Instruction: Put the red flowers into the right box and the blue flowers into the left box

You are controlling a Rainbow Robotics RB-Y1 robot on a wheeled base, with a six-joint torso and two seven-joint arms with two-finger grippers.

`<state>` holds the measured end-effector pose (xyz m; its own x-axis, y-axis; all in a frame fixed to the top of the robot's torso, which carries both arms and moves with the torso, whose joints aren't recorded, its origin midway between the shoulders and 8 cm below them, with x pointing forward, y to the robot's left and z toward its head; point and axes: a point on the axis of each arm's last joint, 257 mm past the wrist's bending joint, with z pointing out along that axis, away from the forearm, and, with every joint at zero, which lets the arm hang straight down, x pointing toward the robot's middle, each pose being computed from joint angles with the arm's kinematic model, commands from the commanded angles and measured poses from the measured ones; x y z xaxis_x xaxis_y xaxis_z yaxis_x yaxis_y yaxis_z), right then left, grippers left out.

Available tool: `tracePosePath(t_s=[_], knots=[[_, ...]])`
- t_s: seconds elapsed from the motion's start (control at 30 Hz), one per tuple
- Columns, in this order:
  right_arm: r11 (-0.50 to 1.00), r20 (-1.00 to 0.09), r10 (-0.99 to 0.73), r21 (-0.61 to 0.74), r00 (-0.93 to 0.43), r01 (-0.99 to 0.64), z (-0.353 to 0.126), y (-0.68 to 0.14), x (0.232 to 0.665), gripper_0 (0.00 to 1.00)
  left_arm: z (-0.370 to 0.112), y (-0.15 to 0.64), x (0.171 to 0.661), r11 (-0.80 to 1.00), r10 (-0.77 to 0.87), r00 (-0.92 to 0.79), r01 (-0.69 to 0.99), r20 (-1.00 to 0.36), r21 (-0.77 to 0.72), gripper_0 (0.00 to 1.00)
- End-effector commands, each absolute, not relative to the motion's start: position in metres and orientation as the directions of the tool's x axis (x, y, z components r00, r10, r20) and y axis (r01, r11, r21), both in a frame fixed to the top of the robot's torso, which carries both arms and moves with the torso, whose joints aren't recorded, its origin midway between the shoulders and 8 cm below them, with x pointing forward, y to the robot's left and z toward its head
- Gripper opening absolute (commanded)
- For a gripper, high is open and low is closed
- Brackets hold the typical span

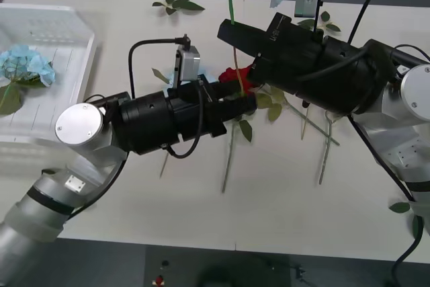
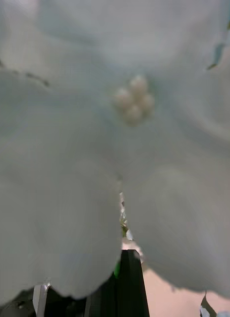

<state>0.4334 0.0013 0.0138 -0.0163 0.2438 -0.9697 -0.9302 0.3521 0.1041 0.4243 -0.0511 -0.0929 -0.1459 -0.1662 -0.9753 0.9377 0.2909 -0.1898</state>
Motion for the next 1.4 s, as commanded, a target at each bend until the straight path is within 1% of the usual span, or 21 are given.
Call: tracePosePath(t_s=[0.03,0.07,0.63,0.67,0.7,0.73,0.93,1.07,1.13,1.2,1.4], knots=[[0.339,-0.963,0.271,0.09,0.006,-0.936,0.038,0.003,0.428,0.0,-0.062,-0.065,0.427,0.278,-0.202,-0.096,0.949,-0.975,-0.151,0.22],[0.342,-0.962,0.272,0.088,0.009,-0.936,0.038,0.003,0.429,0.0,-0.063,-0.066,0.428,0.279,-0.2,-0.098,0.948,-0.975,-0.153,0.0],[0.341,-0.962,0.272,0.09,0.007,-0.936,0.038,0.003,0.428,0.0,-0.067,-0.062,0.439,0.308,-0.204,-0.108,0.937,-0.973,-0.168,0.0],[0.343,-0.962,0.273,0.092,0.005,-0.935,0.038,0.003,0.429,0.2,-0.068,-0.061,0.439,0.308,-0.202,-0.107,0.936,-0.973,-0.167,0.0],[0.345,-0.962,0.274,0.095,0.003,-0.934,0.038,0.002,0.43,0.8,-0.068,-0.06,0.44,0.312,-0.202,-0.107,0.935,-0.973,-0.168,0.0],[0.352,-0.962,0.273,0.094,0.006,-0.931,0.038,0.002,0.432,1.0,-0.068,-0.06,0.441,0.312,-0.202,-0.108,0.935,-0.973,-0.168,0.0],[0.356,-0.962,0.274,0.096,0.006,-0.929,0.038,0.001,0.433,1.0,-0.066,-0.046,0.445,0.317,-0.229,-0.139,0.925,-0.964,-0.209,0.0],[0.361,-0.962,0.274,0.098,0.005,-0.927,0.038,-0.001,0.434,1.0,-0.06,-0.014,0.456,0.346,-0.253,-0.151,0.908,-0.956,-0.235,0.0],[0.367,-0.962,0.273,0.099,0.005,-0.925,0.038,-0.003,0.436,1.0,-0.056,0.017,0.468,0.386,-0.258,-0.142,0.892,-0.956,-0.237,0.0],[0.377,-0.963,0.269,0.097,0.009,-0.921,0.039,-0.007,0.439,1.0,-0.053,0.042,0.477,0.423,-0.25,-0.127,0.878,-0.96,-0.226,0.0],[0.433,-0.97,0.245,0.118,-0.009,-0.894,0.03,-0.034,0.46,1.0,-0.05,0.126,0.5,0.554,-0.136,-0.067,0.822,-0.988,-0.132,0.0]])
